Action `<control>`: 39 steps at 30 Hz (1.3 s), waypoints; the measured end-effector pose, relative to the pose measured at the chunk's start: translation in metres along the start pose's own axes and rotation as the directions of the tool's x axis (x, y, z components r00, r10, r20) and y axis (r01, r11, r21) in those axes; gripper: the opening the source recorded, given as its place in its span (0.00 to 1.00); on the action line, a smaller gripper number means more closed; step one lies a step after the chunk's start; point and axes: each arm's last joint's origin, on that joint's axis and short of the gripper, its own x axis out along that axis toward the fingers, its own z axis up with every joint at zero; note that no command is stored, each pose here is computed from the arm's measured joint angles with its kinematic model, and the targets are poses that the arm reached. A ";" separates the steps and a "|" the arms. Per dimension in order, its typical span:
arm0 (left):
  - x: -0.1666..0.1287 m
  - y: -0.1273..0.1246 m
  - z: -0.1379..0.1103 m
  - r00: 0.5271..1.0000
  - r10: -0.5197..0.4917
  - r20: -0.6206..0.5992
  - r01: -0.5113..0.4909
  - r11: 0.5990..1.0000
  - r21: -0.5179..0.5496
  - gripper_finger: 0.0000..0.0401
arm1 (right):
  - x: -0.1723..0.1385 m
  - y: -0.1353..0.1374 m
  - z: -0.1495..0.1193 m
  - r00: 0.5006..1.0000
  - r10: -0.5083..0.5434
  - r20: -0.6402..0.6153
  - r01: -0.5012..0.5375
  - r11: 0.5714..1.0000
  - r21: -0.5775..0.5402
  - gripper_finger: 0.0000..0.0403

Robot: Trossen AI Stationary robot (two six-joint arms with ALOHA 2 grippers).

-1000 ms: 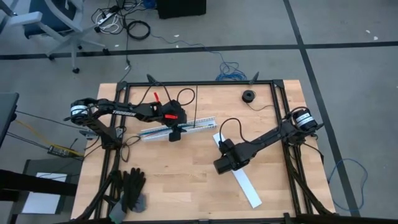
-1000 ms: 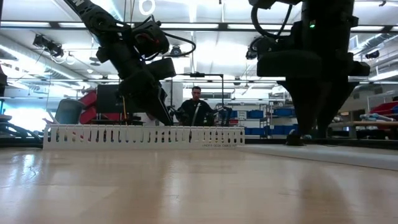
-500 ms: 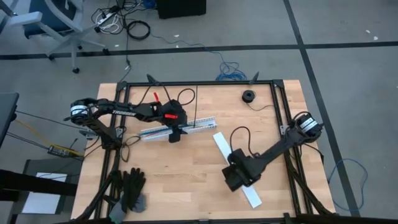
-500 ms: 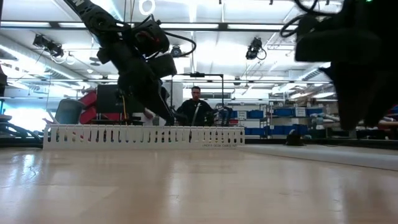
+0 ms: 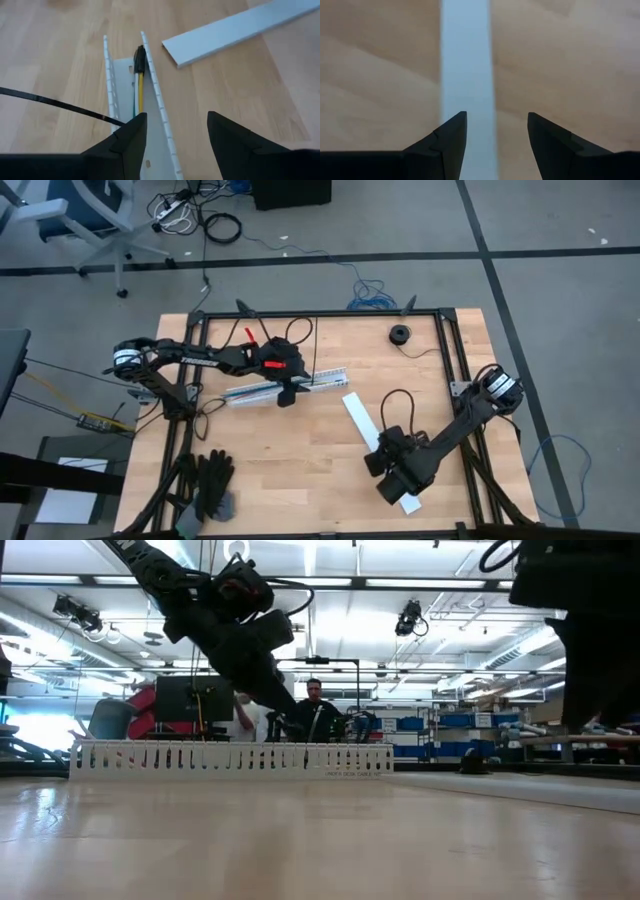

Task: Ziptie cables
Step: Close the white cable duct

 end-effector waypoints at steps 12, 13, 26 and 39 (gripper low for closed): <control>0.004 -0.021 -0.004 0.996 -0.034 -0.078 0.040 0.996 0.075 0.46 | 0.025 -0.032 -0.022 0.988 -0.083 0.127 0.085 0.996 -0.010 0.47; 0.005 -0.024 -0.003 0.997 -0.026 -0.068 0.032 0.996 0.088 0.46 | 0.026 -0.032 -0.026 0.991 -0.057 0.118 0.057 0.998 0.000 0.47; 0.008 -0.044 0.013 0.996 -0.055 0.068 0.033 0.957 0.290 0.45 | 0.025 -0.025 -0.043 0.992 0.099 0.082 -0.105 0.992 0.073 0.47; 0.010 -0.074 0.015 0.994 -0.092 0.063 0.078 0.978 0.192 0.40 | 0.024 -0.015 -0.044 0.975 0.196 0.101 -0.206 0.972 0.110 0.47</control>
